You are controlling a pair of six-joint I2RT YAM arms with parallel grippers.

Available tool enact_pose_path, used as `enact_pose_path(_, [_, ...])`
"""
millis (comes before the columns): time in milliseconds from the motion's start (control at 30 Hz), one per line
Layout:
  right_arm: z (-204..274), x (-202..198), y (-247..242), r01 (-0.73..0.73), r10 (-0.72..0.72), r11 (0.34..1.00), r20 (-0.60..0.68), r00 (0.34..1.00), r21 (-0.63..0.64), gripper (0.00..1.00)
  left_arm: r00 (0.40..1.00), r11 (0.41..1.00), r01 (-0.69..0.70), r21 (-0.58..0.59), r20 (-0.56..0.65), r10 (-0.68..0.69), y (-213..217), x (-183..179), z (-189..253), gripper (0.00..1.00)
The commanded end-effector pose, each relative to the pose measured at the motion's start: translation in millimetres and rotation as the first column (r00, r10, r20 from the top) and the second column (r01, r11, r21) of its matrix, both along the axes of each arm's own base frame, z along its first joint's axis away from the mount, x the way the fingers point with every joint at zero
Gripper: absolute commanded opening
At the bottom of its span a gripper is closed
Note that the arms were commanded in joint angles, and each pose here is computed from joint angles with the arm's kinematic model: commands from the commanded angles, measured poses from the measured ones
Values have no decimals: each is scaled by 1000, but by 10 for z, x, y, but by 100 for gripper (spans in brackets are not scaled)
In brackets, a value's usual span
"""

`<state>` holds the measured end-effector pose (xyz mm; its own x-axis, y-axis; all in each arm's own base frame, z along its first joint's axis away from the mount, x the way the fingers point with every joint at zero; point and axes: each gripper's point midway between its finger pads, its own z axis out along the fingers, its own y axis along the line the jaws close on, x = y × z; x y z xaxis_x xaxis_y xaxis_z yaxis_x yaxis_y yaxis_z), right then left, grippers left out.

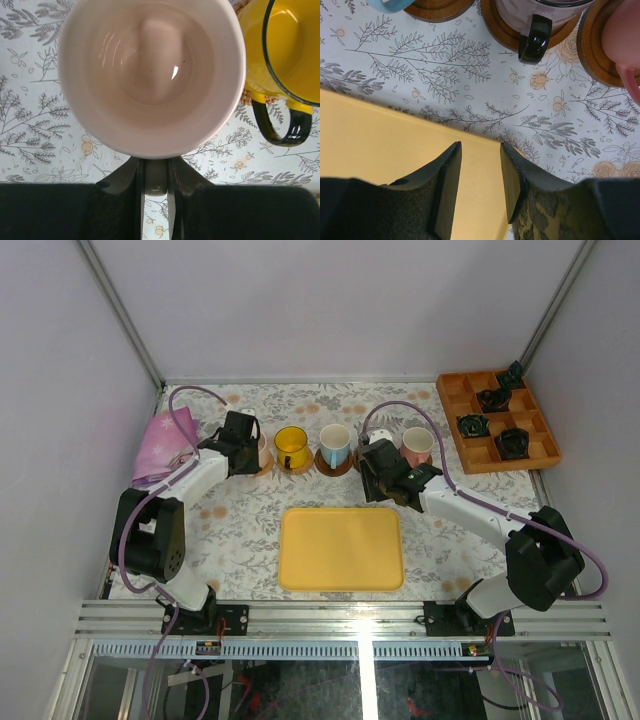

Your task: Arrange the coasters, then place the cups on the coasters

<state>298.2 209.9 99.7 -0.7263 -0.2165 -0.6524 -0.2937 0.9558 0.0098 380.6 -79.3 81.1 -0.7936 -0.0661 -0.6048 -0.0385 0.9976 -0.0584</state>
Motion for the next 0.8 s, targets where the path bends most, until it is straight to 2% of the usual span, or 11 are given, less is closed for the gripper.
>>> enact_pose_path(0, [133,114,50,16,-17,999,36,999,28,44,991,999,-20,-43,129,25,-14,176,265,0])
enact_pose_path(300, [112,103,49,14,-14,1000,28,999,25,44,987,997,-29,-65,154,39,-34,202,234,0])
enact_pose_path(600, [107,112,57,17,-18,1000,28,999,26,44,972,997,-34,-68,230,49,-19,299,456,0])
enact_pose_path(767, [100,122,68,19,-19,999,26,999,29,44,976,998,-27,-57,214,39,-22,321,414,0])
